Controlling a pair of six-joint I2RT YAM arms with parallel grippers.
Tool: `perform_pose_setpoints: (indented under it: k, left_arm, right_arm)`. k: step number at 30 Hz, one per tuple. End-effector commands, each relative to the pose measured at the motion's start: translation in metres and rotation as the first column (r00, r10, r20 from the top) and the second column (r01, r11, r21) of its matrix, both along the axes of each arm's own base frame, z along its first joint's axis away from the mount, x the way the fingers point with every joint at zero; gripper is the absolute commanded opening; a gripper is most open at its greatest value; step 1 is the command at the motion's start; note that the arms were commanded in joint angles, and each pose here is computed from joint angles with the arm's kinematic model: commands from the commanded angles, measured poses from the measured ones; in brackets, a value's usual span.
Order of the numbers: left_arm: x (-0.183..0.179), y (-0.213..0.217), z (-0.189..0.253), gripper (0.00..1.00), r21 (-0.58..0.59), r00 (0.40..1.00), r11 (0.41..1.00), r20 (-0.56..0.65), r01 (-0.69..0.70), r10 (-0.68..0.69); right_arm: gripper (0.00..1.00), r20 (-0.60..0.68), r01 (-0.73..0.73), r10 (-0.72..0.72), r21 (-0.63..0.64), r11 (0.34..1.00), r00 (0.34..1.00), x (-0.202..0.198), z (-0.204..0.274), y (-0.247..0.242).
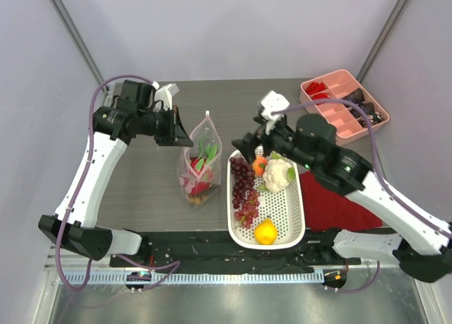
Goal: Place the food in the zip-top bag and seal the zipper
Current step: Pick up the fake vegetable from the bin.
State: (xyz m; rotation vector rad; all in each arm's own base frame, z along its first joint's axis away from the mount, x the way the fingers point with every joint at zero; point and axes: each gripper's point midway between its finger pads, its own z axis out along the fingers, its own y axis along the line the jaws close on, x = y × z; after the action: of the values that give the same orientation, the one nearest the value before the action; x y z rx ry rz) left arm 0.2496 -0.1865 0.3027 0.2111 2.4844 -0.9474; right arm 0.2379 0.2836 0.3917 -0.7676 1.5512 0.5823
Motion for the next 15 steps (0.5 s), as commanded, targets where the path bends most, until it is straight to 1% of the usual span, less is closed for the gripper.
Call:
perform_pose_setpoints:
  k: [1, 4, 5, 6, 8, 9, 10, 12, 13, 15]
  left_arm:
    - [0.006, 0.001, 0.024, 0.00, -0.029, 0.994, 1.000, 0.110, -0.002, 0.005]
    - [0.003, 0.000, 0.024, 0.00, -0.036, 0.994, 0.999, 0.114, 0.005, -0.001]
    - [0.002, 0.000, 0.021, 0.00, -0.037, 0.994, 0.999, 0.105, 0.006, -0.002]
    - [0.002, 0.000, 0.021, 0.00, -0.038, 0.994, 0.999, 0.108, 0.006, -0.002]
    - [0.001, 0.000, 0.020, 0.00, -0.033, 0.994, 0.999, 0.107, 0.009, -0.006]
    - [0.002, 0.001, 0.019, 0.00, -0.031, 0.994, 0.999, 0.107, 0.010, -0.006]
    - [0.001, 0.001, 0.020, 0.00, -0.033, 0.994, 0.999, 0.109, 0.011, -0.007]
    - [0.002, -0.001, 0.021, 0.00, -0.037, 0.994, 0.999, 0.113, 0.016, -0.012]
    - [0.002, 0.000, 0.021, 0.00, -0.040, 0.994, 0.999, 0.110, 0.014, -0.009]
    - [0.002, -0.001, 0.022, 0.00, -0.045, 0.994, 0.999, 0.112, 0.015, -0.010]
  right_arm:
    - [0.96, 0.010, -0.065, 0.070, -0.269, 0.961, 0.997, -0.028, -0.062, -0.043]
    - [0.96, -0.077, -0.048, 0.021, -0.365, 0.930, 0.997, -0.034, -0.109, -0.061]
    - [0.96, -0.103, -0.062, 0.022, -0.400, 0.915, 0.994, -0.036, -0.122, -0.065]
    - [0.96, -0.149, -0.078, 0.011, -0.454, 0.888, 0.989, -0.039, -0.145, -0.071]
    - [0.97, -0.213, -0.112, 0.001, -0.509, 0.853, 0.977, -0.039, -0.170, -0.073]
    - [0.97, -0.232, -0.104, -0.020, -0.513, 0.852, 0.973, -0.033, -0.175, -0.075]
    - [0.97, -0.288, -0.148, -0.003, -0.501, 0.852, 0.958, -0.035, -0.185, -0.068]
    - [0.97, -0.321, -0.134, -0.027, -0.469, 0.873, 0.947, -0.023, -0.187, -0.069]
    - [0.97, -0.365, -0.155, -0.022, -0.448, 0.880, 0.931, -0.019, -0.195, -0.066]
    - [0.97, -0.404, -0.153, -0.026, -0.404, 0.902, 0.914, -0.008, -0.200, -0.063]
